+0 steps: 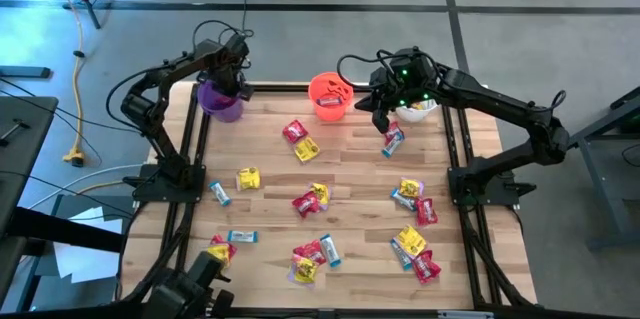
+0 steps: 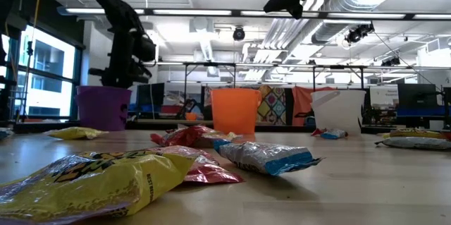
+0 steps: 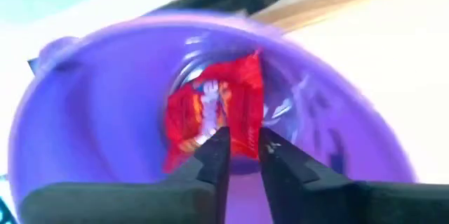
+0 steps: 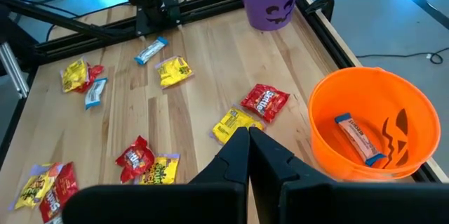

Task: Organize candy in baskets
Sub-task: Put the red candy into the violet bucket, then put the yellow candy into the white bucket

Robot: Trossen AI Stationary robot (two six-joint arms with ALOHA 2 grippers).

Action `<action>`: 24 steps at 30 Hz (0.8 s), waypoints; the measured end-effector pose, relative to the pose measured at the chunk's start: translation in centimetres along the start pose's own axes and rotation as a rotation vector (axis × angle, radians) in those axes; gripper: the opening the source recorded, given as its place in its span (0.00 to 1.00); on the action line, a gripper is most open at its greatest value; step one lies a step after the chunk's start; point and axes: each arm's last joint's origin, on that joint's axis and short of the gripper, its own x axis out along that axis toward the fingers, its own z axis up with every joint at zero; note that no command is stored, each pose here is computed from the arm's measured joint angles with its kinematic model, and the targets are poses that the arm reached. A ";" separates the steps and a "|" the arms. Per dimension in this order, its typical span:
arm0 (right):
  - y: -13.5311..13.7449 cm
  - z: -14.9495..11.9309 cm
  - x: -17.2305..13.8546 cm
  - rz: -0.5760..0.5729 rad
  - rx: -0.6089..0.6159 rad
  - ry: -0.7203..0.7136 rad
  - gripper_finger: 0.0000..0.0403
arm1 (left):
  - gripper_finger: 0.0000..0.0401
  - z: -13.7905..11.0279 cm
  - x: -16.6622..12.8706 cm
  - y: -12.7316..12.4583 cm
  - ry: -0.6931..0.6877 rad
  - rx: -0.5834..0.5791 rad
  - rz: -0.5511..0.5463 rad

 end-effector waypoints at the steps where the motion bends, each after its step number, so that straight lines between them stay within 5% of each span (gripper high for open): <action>1: 0.0 0.0 0.0 0.000 0.000 0.000 0.00 | 0.19 -0.1 -0.6 -0.1 -0.026 0.008 -0.004; 12: 0.0 0.0 0.0 0.011 -0.086 0.000 0.00 | 0.29 -3.3 -9.4 -2.6 -0.417 0.131 -0.165; 19: -0.5 -0.2 0.2 0.085 -0.123 -0.026 0.00 | 0.22 -7.1 -14.1 -5.9 -0.613 0.296 -0.283; 24: -1.1 -3.1 2.5 0.171 -0.069 -0.030 0.00 | 0.14 -10.1 -14.2 -8.8 -0.743 0.356 -0.414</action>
